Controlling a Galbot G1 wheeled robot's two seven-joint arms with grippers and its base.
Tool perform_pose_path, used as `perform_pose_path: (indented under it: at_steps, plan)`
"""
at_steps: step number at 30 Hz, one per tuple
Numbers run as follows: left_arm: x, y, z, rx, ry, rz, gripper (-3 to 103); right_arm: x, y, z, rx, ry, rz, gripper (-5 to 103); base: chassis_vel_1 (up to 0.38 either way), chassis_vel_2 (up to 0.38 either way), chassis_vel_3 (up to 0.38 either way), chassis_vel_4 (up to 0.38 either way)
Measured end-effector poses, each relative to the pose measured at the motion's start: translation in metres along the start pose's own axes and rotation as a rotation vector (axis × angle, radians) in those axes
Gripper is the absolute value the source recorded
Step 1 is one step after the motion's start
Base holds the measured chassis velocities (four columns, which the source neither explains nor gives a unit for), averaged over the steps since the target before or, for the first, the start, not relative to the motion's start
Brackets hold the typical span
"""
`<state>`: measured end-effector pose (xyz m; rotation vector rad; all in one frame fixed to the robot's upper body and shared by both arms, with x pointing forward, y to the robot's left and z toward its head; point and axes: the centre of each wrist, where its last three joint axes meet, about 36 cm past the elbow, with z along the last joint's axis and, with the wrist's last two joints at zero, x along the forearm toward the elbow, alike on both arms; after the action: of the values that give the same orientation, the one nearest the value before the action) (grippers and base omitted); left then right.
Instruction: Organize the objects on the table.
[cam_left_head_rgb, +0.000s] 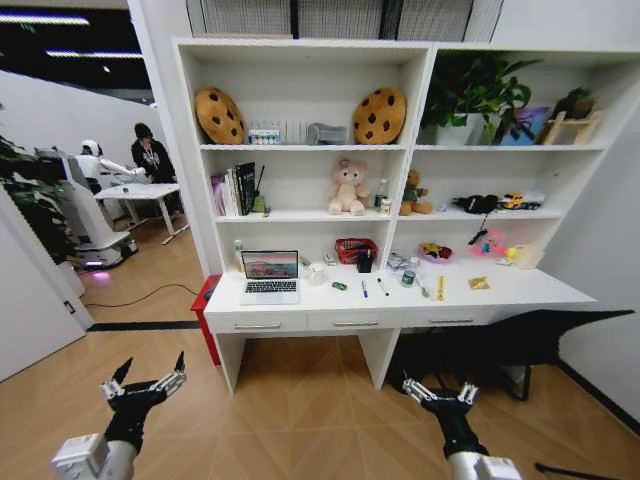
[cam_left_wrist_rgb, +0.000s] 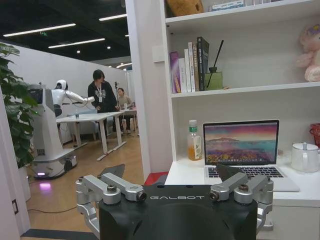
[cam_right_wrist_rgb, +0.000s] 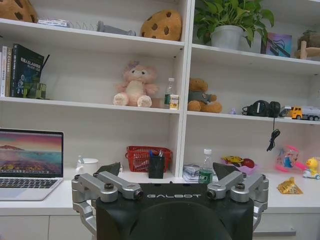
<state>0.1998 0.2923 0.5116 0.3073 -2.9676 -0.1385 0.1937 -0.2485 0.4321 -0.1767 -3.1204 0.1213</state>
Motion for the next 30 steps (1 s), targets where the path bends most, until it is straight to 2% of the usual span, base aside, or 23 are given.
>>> perform_pose_path:
  at_steps: [10,12,13,24,30]
  plan:
    - [0.0012,-0.0016,0.0013,-0.008,0.008,0.005,100,0.0001,0.0018,0.0005,-0.006,-0.021,0.000,100,-0.203,0.196,0.218,-0.216]
    - [0.0011,-0.0015,0.0012,-0.009,0.007,0.009,103,0.0001,0.0023,-0.0022,-0.009,-0.029,-0.001,100,-0.262,0.246,0.271,-0.277]
    - [0.0011,-0.0019,0.0013,-0.011,0.007,0.012,100,0.0000,0.0024,-0.0028,-0.010,-0.036,-0.004,100,-0.330,0.300,0.291,-0.295]
    - [0.0011,-0.0004,0.0009,-0.019,0.009,0.012,99,-0.0037,0.0021,0.0005,-0.030,-0.103,-0.019,100,-0.361,0.352,0.354,-0.357]
    - [-0.0006,0.0018,-0.0009,-0.038,0.004,0.024,98,-0.0040,-0.0010,-0.0051,-0.019,-0.130,-0.016,100,-0.294,0.265,0.267,-0.275]
